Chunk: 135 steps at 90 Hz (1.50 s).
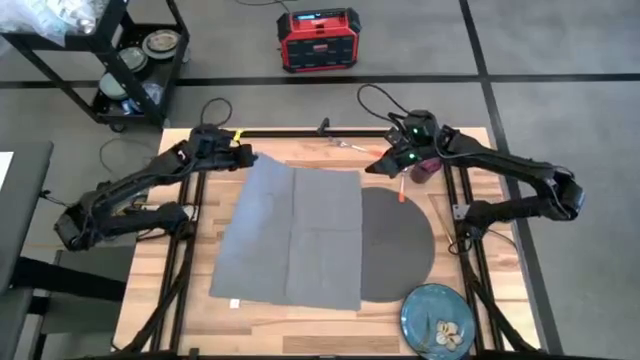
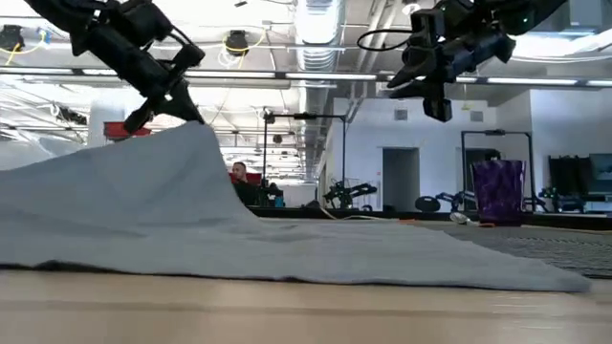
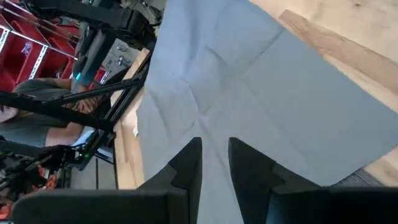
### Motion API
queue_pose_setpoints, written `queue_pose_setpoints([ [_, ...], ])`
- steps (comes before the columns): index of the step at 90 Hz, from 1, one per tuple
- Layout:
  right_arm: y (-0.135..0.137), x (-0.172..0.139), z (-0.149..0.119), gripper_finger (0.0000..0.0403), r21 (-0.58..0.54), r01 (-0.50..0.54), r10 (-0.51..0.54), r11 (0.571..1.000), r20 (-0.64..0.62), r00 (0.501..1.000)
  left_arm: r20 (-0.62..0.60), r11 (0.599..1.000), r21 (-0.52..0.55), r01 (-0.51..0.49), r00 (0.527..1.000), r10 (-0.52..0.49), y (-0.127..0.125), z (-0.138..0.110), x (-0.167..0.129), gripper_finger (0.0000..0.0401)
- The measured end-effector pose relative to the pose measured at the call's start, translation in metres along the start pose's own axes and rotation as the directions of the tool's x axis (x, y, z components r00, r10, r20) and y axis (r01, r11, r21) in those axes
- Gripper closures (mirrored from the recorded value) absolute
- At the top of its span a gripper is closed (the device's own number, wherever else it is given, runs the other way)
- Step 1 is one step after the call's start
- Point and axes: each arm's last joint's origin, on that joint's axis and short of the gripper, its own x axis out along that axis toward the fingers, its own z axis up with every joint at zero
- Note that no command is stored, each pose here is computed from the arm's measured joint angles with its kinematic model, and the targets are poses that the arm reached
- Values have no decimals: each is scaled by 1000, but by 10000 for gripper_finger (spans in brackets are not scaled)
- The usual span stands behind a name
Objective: Set table place
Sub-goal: Fold the light gray table napkin on the table
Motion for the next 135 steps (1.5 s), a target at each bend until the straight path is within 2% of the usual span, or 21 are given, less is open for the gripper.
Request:
queue_pose_setpoints([
  [18,0,0,0,335,0,0,0,1000,0,1000,57,998,29,59,997,-60,-22,13,-12,401],
  [32,0,0,0,335,-7,-1,1,1000,0,1000,47,996,47,80,995,-83,-35,15,-11,401],
  [51,0,0,0,335,-7,0,0,1000,2,1000,-38,994,57,94,995,-92,-54,2,13,401],
  [61,0,0,0,335,-7,0,0,1000,2,1000,-62,986,68,155,987,-151,-72,-4,30,401],
  [71,-1,0,0,335,-8,0,0,1000,1,1000,-102,979,82,186,979,-177,-88,-11,51,401],
  [92,0,0,0,335,-14,-3,3,1000,-1,1000,-207,978,129,163,969,-134,-116,-29,111,401],
  [112,-3,-3,2,335,-5,-47,47,999,-16,999,-239,963,135,234,951,-198,-149,-41,174,401],
  [125,-4,-12,5,335,0,-49,49,999,15,999,-290,958,155,242,938,-190,-162,-48,210,401],
  [135,-4,-21,7,335,0,-45,45,999,47,998,-326,966,158,204,934,-144,-162,-54,235,401],
])
